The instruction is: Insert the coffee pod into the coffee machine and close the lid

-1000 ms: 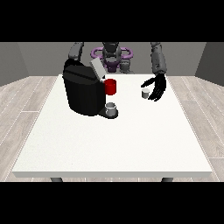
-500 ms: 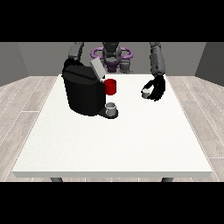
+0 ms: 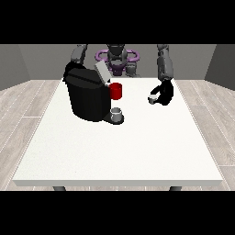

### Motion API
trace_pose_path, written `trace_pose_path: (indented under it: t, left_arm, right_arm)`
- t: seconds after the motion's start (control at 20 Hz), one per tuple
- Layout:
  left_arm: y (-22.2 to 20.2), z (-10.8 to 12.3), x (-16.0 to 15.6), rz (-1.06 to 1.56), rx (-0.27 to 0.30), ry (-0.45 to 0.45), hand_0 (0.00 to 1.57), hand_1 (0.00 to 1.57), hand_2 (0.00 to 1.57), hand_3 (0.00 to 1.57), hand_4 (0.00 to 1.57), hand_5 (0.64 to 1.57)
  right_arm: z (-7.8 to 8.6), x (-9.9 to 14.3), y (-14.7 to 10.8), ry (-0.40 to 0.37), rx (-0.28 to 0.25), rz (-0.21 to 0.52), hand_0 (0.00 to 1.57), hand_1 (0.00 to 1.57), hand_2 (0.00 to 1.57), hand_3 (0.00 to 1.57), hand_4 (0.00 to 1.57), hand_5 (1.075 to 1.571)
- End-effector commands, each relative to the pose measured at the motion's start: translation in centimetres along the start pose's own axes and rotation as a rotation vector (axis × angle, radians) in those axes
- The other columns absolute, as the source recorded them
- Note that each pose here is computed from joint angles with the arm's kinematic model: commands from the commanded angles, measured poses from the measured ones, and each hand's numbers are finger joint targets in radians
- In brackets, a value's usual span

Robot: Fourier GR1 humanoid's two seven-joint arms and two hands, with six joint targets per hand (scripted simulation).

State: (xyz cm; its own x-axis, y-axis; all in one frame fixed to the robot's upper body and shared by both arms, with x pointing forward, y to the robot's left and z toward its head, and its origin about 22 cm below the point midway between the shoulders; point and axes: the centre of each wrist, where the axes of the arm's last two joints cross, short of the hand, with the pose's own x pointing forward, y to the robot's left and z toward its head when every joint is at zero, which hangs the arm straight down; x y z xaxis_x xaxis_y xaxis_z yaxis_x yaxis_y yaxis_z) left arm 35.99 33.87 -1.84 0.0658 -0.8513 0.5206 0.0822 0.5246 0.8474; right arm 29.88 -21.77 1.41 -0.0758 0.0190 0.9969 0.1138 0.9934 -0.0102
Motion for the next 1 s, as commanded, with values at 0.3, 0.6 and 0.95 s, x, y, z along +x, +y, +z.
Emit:
trace_pose_path:
  t: [0.3, 0.6, 0.95]
  left_arm:
    - [2.9, -3.0, 4.9, 0.04, -0.046, -0.175, 1.4, 1.4, 1.42, 1.36, 0.6, 1.571]
    - [4.1, -4.1, 8.4, 0.031, -0.062, -0.259, 1.26, 1.26, 1.32, 1.3, 0.53, 1.571]
    - [10.4, -5.7, 12.5, 0.045, -0.056, -0.307, 1.25, 1.25, 1.33, 1.28, 0.54, 1.571]
  right_arm:
    - [0.0, -1.5, -1.0, 0.082, -0.001, 0.015, 0.0, 0.0, 0.0, 0.0, 0.49, 1.571]
    - [1.8, -4.7, -0.2, 0.08, 0.0, -0.003, 0.0, 0.0, 0.0, 0.0, 0.47, 1.571]
    - [0.2, -3.6, -1.4, 0.075, -0.002, -0.036, 0.0, 0.0, 0.0, 0.0, 0.5, 1.571]
